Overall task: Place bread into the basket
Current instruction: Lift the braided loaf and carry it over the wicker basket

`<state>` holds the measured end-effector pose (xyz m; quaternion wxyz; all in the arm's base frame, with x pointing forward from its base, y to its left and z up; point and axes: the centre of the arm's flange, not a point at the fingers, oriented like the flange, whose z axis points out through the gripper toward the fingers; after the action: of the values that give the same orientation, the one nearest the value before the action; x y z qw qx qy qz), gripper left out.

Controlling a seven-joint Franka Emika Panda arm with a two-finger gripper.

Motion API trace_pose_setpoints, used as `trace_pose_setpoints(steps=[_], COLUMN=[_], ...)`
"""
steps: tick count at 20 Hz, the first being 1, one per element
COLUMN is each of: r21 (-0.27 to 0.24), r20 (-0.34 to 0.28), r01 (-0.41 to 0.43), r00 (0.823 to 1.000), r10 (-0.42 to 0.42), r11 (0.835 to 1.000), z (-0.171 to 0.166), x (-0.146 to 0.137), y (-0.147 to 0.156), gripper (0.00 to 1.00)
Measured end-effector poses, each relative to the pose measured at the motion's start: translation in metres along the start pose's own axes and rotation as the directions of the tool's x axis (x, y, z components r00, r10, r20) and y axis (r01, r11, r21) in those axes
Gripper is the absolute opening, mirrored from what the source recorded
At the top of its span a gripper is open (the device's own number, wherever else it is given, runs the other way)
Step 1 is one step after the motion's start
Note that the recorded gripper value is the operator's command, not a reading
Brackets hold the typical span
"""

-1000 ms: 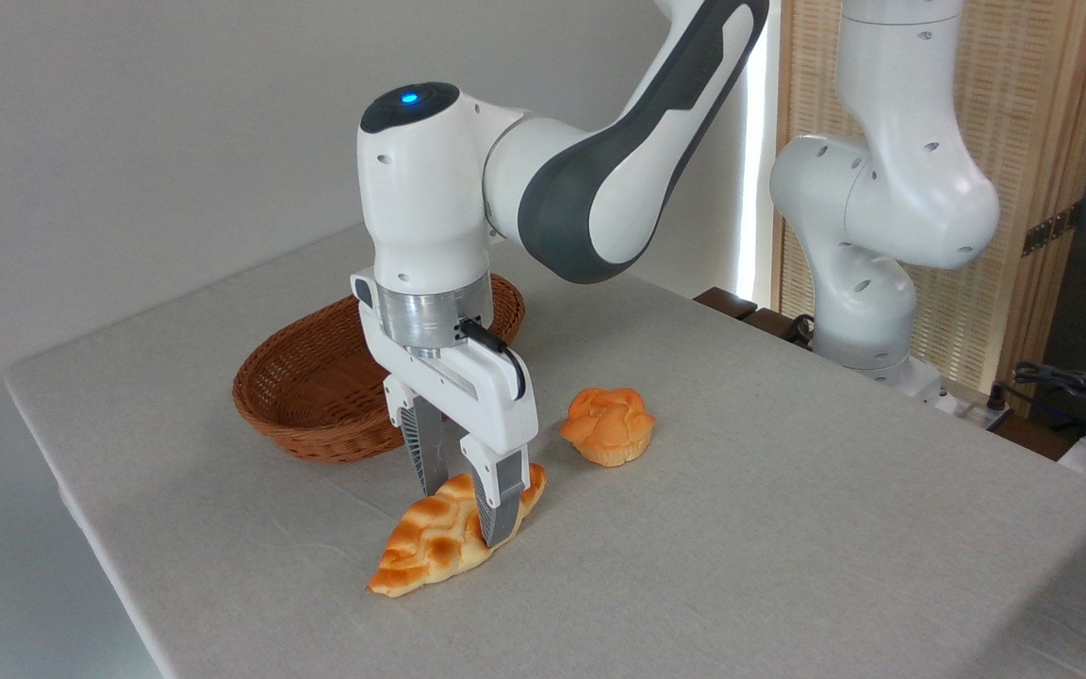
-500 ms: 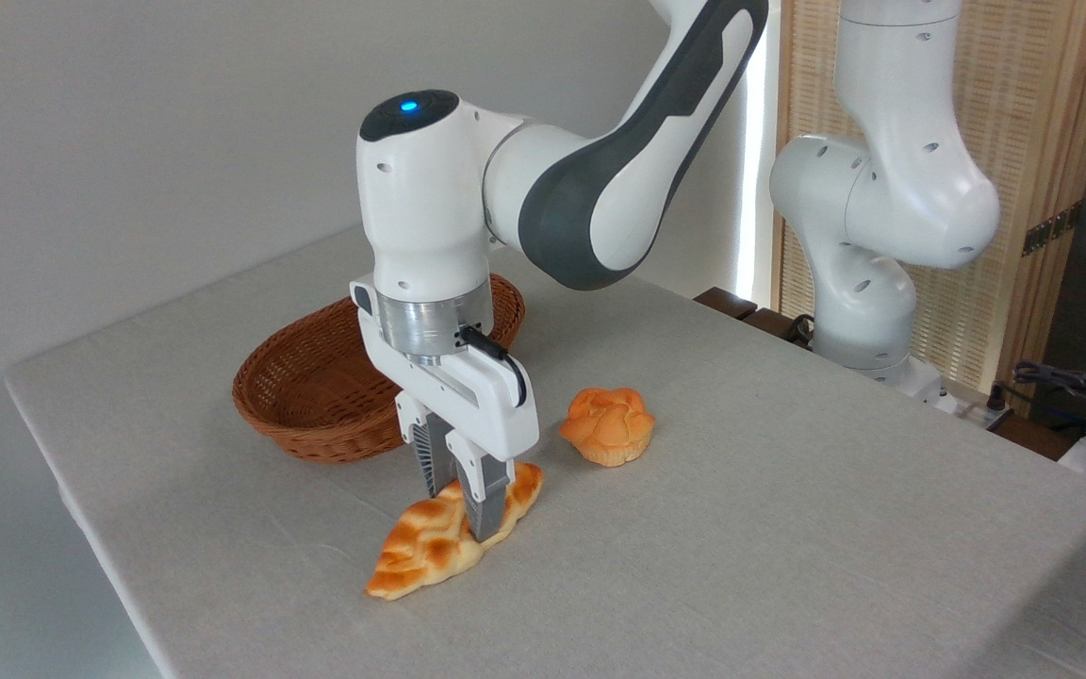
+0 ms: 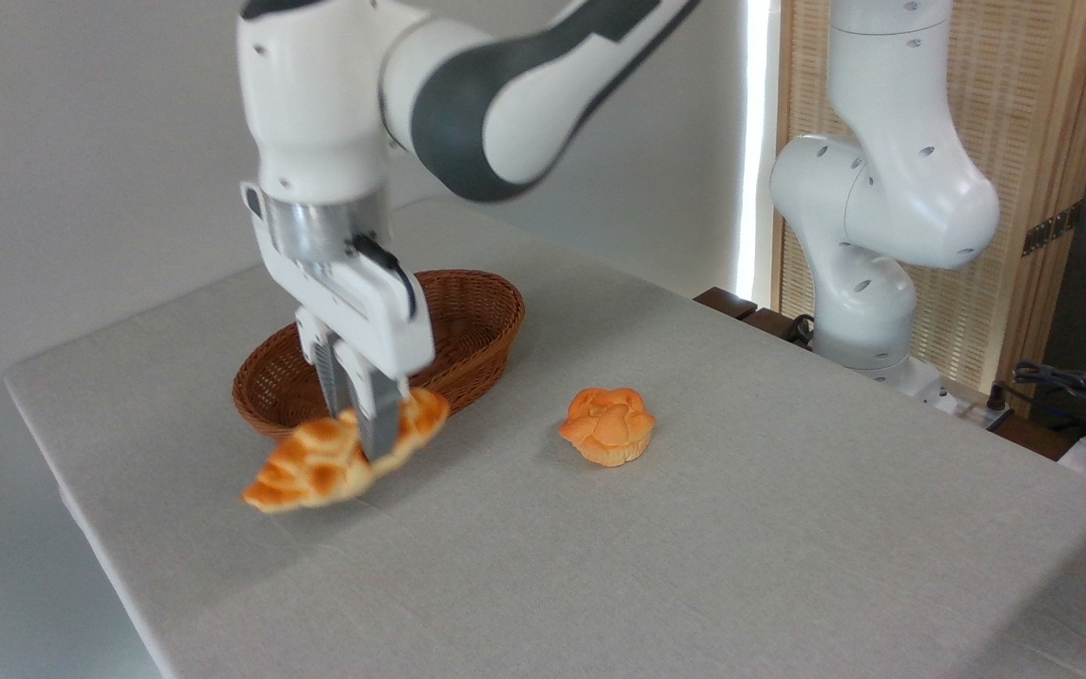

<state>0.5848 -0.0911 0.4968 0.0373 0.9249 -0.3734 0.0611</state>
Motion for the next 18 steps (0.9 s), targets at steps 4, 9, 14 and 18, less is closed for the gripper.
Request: trace_pose_setpoints(steps=[4, 9, 14, 18], r21=[-0.046, -0.12, -0.165, -0.187], r20=[0.001, 0.068, 0.118, 0.138], r01=[-0.021, -0.043, -0.004, -0.007], r00=[1.0, 0.996, 0.993, 0.99], r10=[0.021, 0.052, 0.024, 0.034], r11=[0.999, 0.992, 0.986, 0.982], z=[-0.011, 0.018, 0.054, 0.071], x=[0.036, 0.069, 0.079, 0.081], y=[0.049, 0.124, 0.139, 0.142], gripper=[0.25, 1.0, 1.0, 1.0])
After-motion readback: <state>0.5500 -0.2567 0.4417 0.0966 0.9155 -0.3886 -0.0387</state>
